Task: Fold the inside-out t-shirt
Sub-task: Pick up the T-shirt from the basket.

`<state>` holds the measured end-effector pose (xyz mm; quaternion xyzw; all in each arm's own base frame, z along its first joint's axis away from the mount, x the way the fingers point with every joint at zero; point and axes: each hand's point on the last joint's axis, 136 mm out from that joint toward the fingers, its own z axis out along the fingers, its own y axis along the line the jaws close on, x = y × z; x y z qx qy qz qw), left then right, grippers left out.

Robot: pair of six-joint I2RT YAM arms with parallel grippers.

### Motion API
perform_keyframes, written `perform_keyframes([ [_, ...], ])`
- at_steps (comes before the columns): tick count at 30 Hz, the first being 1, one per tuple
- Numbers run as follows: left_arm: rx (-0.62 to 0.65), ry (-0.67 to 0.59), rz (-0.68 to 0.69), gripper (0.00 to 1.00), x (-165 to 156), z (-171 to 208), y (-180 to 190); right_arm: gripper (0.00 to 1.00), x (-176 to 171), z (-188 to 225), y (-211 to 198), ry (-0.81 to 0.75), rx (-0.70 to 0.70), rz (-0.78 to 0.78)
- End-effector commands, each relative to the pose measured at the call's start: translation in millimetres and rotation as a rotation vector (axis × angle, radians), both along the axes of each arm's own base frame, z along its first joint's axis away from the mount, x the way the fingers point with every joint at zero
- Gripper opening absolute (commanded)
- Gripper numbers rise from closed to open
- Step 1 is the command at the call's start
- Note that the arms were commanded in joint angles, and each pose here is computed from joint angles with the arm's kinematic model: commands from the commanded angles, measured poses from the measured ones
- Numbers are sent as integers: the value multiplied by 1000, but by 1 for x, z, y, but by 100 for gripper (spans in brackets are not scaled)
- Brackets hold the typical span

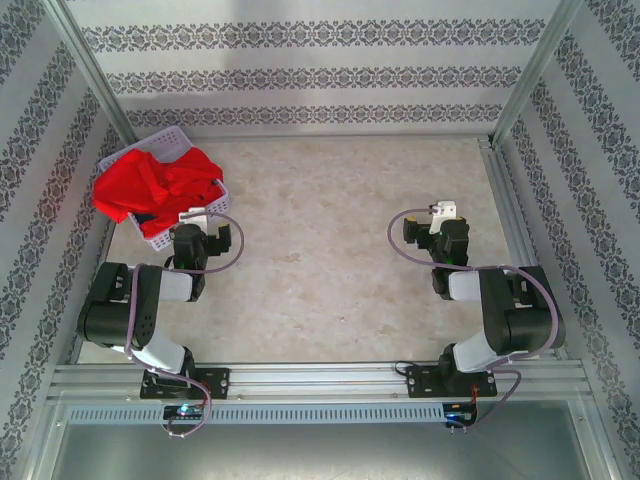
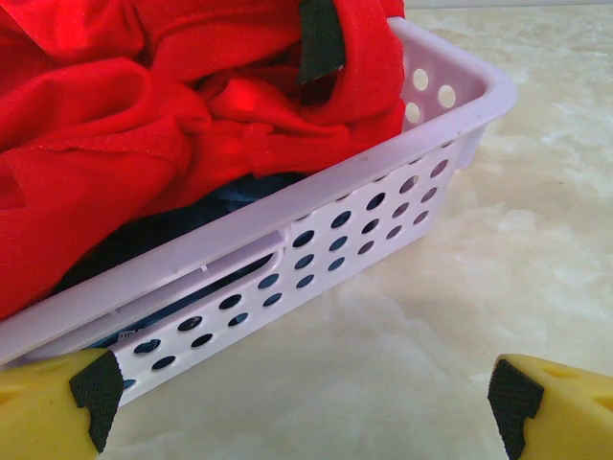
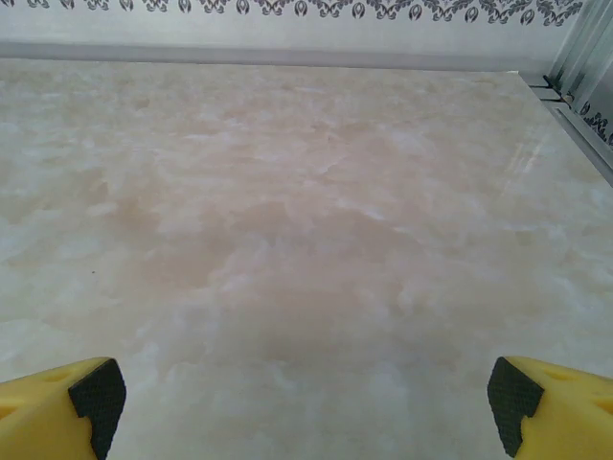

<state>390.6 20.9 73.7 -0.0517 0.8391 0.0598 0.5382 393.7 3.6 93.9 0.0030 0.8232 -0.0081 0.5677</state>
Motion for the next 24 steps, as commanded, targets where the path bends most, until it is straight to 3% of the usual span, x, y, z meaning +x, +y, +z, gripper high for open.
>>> perform_keyframes([
  [1, 7, -53, 26, 100, 4, 12, 5, 98, 4, 11, -1, -39, 22, 0],
  [24, 9, -61, 40, 100, 4, 17, 7, 98, 4, 11, -1, -40, 23, 1],
])
